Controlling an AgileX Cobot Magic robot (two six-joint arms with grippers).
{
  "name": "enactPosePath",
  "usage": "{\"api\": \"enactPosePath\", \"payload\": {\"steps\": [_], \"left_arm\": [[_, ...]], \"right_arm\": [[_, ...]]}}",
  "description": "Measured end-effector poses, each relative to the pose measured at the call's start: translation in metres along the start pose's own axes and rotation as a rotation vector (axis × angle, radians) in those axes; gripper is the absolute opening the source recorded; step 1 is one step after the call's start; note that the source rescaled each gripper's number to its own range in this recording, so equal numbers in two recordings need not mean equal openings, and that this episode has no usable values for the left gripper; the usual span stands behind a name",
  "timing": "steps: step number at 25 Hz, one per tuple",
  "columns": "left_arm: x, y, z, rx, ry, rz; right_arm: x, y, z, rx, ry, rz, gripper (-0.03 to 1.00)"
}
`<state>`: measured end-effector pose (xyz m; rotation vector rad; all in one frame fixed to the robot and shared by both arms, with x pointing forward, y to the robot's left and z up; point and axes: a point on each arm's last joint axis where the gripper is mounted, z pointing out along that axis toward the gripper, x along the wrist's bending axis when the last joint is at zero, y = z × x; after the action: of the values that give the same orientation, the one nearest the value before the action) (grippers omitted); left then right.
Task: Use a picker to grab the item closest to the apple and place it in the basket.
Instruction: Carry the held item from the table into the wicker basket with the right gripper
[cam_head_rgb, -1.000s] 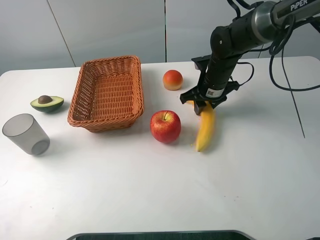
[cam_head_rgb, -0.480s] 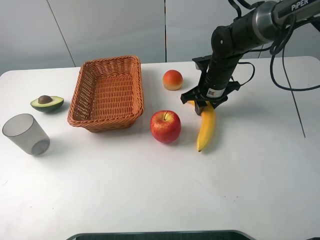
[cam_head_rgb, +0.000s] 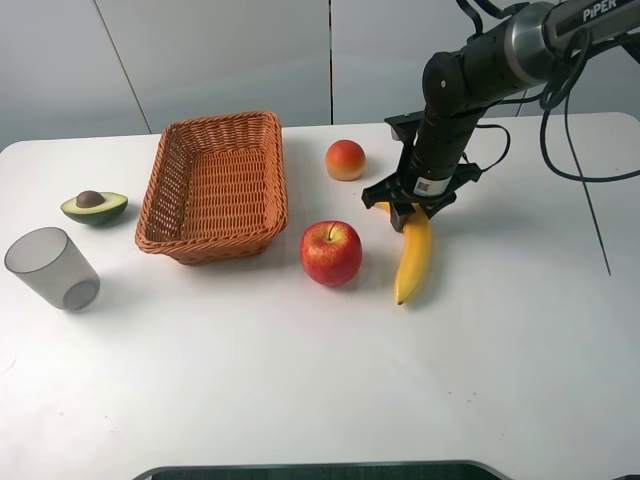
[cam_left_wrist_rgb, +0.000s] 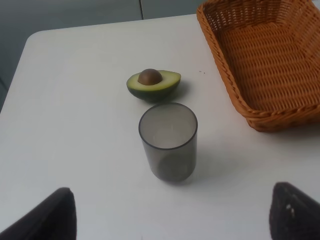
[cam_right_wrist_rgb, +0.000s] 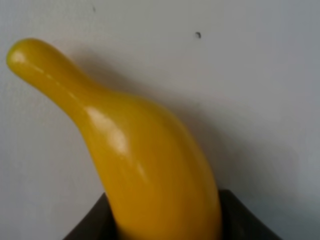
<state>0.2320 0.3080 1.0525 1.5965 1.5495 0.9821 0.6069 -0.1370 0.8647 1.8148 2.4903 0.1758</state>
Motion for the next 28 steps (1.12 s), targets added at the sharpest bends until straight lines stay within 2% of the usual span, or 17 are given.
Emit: {"api": "enactPosePath", "payload": {"steps": [11, 15, 22, 28], "left_arm": [[0.0, 0.0, 0.0, 0.0, 0.0, 0.0], [0.0, 0.0, 0.0, 0.0, 0.0, 0.0], [0.0, 0.0, 0.0, 0.0, 0.0, 0.0], [0.0, 0.0, 0.0, 0.0, 0.0, -0.002]], "right_arm": [[0.0, 0.0, 0.0, -0.004, 0.0, -0.004, 0.0], [-0.001, 0.002, -0.012, -0.023, -0.008, -0.018, 0.0], [0.0, -0.003, -0.075, -0.053, -0.017, -0.037, 0.0], [0.025, 0.005, -0.137, -0.115, -0.002, -0.081, 0.0]]}}
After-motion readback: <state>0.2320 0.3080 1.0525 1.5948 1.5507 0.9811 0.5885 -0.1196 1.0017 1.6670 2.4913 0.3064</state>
